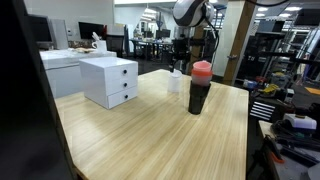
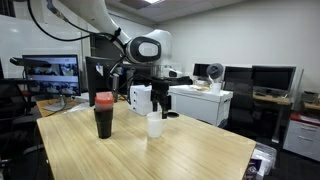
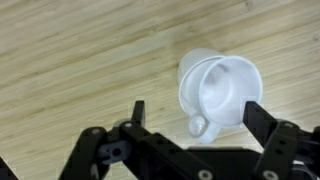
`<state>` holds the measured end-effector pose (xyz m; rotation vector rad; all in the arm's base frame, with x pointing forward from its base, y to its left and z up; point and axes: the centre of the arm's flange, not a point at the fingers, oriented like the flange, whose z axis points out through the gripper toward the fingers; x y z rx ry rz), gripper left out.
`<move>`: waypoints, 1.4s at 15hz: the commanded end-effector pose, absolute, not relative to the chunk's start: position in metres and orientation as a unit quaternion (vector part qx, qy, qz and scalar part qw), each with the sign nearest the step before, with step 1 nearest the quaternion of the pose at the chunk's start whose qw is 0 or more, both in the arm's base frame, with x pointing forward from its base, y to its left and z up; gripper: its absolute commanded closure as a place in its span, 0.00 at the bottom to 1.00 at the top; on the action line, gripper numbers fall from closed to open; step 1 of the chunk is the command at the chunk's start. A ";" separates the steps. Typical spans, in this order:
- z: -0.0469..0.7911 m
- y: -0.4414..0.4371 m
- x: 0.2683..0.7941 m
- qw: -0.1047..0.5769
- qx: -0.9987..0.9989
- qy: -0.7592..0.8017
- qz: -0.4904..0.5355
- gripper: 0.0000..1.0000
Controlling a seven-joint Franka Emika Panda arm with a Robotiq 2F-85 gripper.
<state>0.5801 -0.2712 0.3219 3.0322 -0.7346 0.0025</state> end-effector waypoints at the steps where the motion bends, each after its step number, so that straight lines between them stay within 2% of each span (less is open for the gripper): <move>1: 0.314 -0.275 0.584 0.014 0.970 -0.244 -0.012 0.00; 15: 0.314 -0.281 0.571 0.015 0.960 -0.272 -0.059 0.00; 21: 0.328 -0.285 0.565 0.009 0.962 -0.271 -0.044 0.00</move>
